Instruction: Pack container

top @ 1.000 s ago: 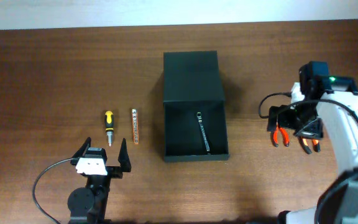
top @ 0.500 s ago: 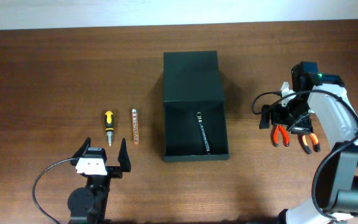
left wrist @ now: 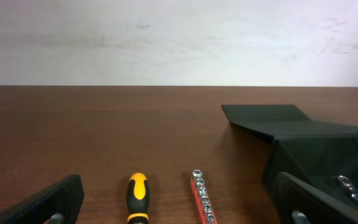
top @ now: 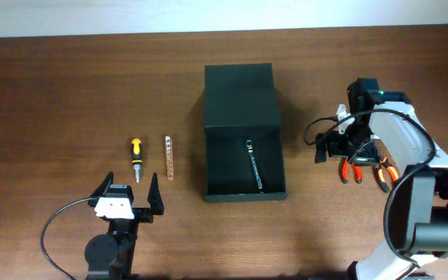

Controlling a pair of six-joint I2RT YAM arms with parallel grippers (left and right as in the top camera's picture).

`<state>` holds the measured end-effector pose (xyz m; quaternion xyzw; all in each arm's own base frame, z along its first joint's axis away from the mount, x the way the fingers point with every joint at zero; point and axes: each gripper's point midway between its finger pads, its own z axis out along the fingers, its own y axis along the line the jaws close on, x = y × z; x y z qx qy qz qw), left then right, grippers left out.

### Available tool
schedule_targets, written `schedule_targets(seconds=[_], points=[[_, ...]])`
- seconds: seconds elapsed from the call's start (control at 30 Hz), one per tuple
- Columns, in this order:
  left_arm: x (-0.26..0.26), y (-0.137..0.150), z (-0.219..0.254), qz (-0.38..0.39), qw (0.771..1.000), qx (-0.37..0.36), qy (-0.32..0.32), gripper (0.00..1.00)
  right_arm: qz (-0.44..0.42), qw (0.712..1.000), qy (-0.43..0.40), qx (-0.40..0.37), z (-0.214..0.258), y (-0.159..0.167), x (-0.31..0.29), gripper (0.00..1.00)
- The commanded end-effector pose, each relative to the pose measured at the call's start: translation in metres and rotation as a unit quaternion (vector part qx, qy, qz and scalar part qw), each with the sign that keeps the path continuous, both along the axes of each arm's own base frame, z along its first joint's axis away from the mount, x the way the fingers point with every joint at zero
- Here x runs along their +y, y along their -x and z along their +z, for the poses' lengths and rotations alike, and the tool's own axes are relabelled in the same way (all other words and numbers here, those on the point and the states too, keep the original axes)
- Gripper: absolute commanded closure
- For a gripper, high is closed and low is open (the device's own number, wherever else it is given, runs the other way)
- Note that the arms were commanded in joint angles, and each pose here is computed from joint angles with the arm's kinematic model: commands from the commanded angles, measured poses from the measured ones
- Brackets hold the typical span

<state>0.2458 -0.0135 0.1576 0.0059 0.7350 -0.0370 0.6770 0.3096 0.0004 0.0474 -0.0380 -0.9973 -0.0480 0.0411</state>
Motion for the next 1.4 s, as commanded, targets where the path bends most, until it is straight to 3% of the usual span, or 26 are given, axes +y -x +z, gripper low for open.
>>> schedule_targets(seconds=[0.0,1.37], points=[[0.003,0.000,-0.003,0.006,1.000,0.002,-0.010,0.01,0.006,1.000,0.013,0.006,-0.006,0.002,-0.003,0.01],[0.003,0.000,-0.003,0.007,1.000,0.002,-0.010,0.01,-0.002,1.000,0.015,-0.015,-0.017,-0.007,-0.003,0.01]])
